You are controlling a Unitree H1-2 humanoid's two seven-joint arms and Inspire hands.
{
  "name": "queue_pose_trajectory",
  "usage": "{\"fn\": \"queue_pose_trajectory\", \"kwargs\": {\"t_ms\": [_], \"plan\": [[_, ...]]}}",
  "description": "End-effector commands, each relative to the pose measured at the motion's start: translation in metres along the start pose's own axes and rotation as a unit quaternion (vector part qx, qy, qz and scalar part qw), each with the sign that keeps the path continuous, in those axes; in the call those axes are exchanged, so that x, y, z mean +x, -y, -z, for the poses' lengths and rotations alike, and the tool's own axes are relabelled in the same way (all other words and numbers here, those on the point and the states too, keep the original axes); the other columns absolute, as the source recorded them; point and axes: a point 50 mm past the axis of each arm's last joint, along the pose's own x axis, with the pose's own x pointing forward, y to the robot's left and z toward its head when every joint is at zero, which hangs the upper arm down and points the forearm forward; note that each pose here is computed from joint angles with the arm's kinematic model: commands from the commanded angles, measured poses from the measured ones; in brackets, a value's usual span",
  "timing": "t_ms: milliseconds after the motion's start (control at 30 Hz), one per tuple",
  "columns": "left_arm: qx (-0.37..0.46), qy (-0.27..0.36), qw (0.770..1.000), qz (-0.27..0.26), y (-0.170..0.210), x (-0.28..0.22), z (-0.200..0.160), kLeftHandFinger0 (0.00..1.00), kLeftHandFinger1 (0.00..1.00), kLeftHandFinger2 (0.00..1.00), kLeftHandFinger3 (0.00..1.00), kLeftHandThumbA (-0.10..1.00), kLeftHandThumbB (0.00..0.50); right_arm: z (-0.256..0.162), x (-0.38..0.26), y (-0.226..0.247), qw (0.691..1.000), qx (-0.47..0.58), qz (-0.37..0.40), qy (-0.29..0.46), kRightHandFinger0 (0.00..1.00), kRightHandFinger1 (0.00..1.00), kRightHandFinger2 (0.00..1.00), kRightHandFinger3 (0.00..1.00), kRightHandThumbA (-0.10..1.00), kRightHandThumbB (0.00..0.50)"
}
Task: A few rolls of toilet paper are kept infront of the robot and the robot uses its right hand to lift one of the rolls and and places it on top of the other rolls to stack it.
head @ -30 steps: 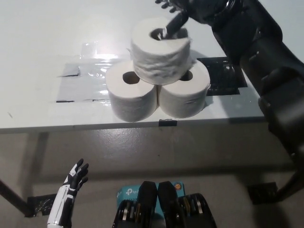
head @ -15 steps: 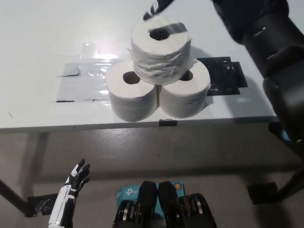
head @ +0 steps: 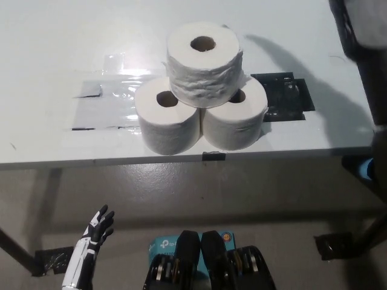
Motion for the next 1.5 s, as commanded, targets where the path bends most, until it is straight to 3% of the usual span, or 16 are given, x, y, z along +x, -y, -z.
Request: {"fn": "queue_pose_trajectory", "kwargs": {"t_ms": [0, 133, 200, 267, 300, 367, 467, 600, 767, 900, 967, 1033, 1167, 1233, 1333, 1467], "plan": [[0.003, 0.020, 1.000, -0.007, -0.007, 0.003, -0.005, 1.00, 1.00, 1.00, 1.00, 1.00, 0.165, -0.090, -0.182, 0.113, 0.918, -0.041, 0.234, 0.317, 1.00, 1.00, 1.00, 1.00, 1.00, 0.350], [0.004, 0.027, 1.000, -0.010, -0.010, 0.011, -0.006, 1.00, 1.00, 1.00, 1.00, 1.00, 0.167, -0.081, -0.225, 0.099, 0.891, -0.025, 0.295, 0.345, 1.00, 1.00, 1.00, 1.00, 1.00, 0.374], [0.007, 0.033, 0.999, -0.016, -0.011, 0.021, -0.009, 1.00, 1.00, 1.00, 1.00, 1.00, 0.175, -0.078, -0.250, 0.090, 0.867, -0.040, 0.334, 0.367, 1.00, 1.00, 1.00, 1.00, 1.00, 0.355], [0.001, 0.044, 0.999, -0.024, -0.014, 0.033, -0.014, 1.00, 1.00, 1.00, 1.00, 1.00, 0.169, -0.083, -0.263, 0.085, 0.868, -0.053, 0.318, 0.378, 1.00, 1.00, 1.00, 1.00, 1.00, 0.304], [0.000, 0.046, 0.999, -0.025, -0.014, 0.036, -0.015, 1.00, 1.00, 1.00, 1.00, 1.00, 0.164, -0.089, -0.266, 0.085, 0.862, -0.042, 0.323, 0.389, 1.00, 1.00, 1.00, 1.00, 1.00, 0.350], [-0.001, 0.051, 0.998, -0.028, -0.015, 0.042, -0.018, 1.00, 1.00, 1.00, 1.00, 1.00, 0.171, -0.099, -0.268, 0.087, 0.852, -0.040, 0.333, 0.402, 1.00, 1.00, 1.00, 1.00, 1.00, 0.377], [-0.005, 0.059, 0.998, -0.030, -0.017, 0.050, -0.023, 1.00, 1.00, 1.00, 1.00, 1.00, 0.169, -0.115, -0.275, 0.100, 0.841, -0.016, 0.307, 0.446, 1.00, 1.00, 1.00, 1.00, 1.00, 0.333], [-0.010, 0.057, 0.998, -0.027, -0.016, 0.049, -0.024, 1.00, 1.00, 1.00, 1.00, 1.00, 0.186, -0.115, -0.288, 0.098, 0.835, -0.005, 0.313, 0.452, 1.00, 1.00, 1.00, 1.00, 1.00, 0.354], [-0.003, 0.046, 0.999, -0.022, -0.019, 0.032, -0.018, 1.00, 1.00, 1.00, 1.00, 1.00, 0.173, -0.083, -0.327, 0.047, 0.836, 0.006, 0.321, 0.445, 1.00, 1.00, 1.00, 1.00, 1.00, 0.382], [-0.008, 0.039, 0.999, -0.020, -0.018, 0.023, -0.013, 1.00, 1.00, 1.00, 1.00, 1.00, 0.160, -0.057, -0.349, 0.000, 0.852, 0.037, 0.317, 0.414, 1.00, 1.00, 1.00, 1.00, 1.00, 0.435], [-0.005, 0.036, 0.999, -0.019, -0.017, 0.019, -0.011, 1.00, 1.00, 1.00, 1.00, 1.00, 0.160, -0.046, -0.356, -0.020, 0.861, 0.058, 0.308, 0.400, 1.00, 1.00, 1.00, 1.00, 1.00, 0.425], [-0.003, 0.029, 0.999, -0.019, -0.016, 0.011, -0.008, 1.00, 1.00, 1.00, 1.00, 1.00, 0.149, -0.026, -0.368, -0.054, 0.881, 0.069, 0.293, 0.365, 1.00, 1.00, 1.00, 1.00, 1.00, 0.374], [-0.002, 0.016, 1.000, -0.017, -0.014, -0.001, 0.000, 1.00, 1.00, 1.00, 1.00, 1.00, 0.140, -0.009, -0.388, -0.088, 0.897, 0.106, 0.298, 0.307, 1.00, 1.00, 1.00, 1.00, 1.00, 0.405], [-0.001, 0.008, 1.000, -0.015, -0.013, -0.006, 0.003, 1.00, 1.00, 1.00, 1.00, 1.00, 0.140, 0.001, -0.396, -0.104, 0.903, 0.115, 0.301, 0.284, 1.00, 1.00, 1.00, 1.00, 1.00, 0.398], [0.002, 0.003, 1.000, -0.015, -0.013, -0.010, 0.008, 1.00, 1.00, 1.00, 1.00, 1.00, 0.134, 0.024, -0.399, -0.126, 0.913, 0.119, 0.306, 0.243, 1.00, 1.00, 1.00, 1.00, 1.00, 0.337], [-0.002, -0.003, 1.000, -0.022, -0.012, -0.012, 0.011, 1.00, 1.00, 1.00, 1.00, 1.00, 0.144, 0.055, -0.400, -0.153, 0.928, 0.133, 0.300, 0.179, 1.00, 1.00, 1.00, 1.00, 1.00, 0.339]]}}
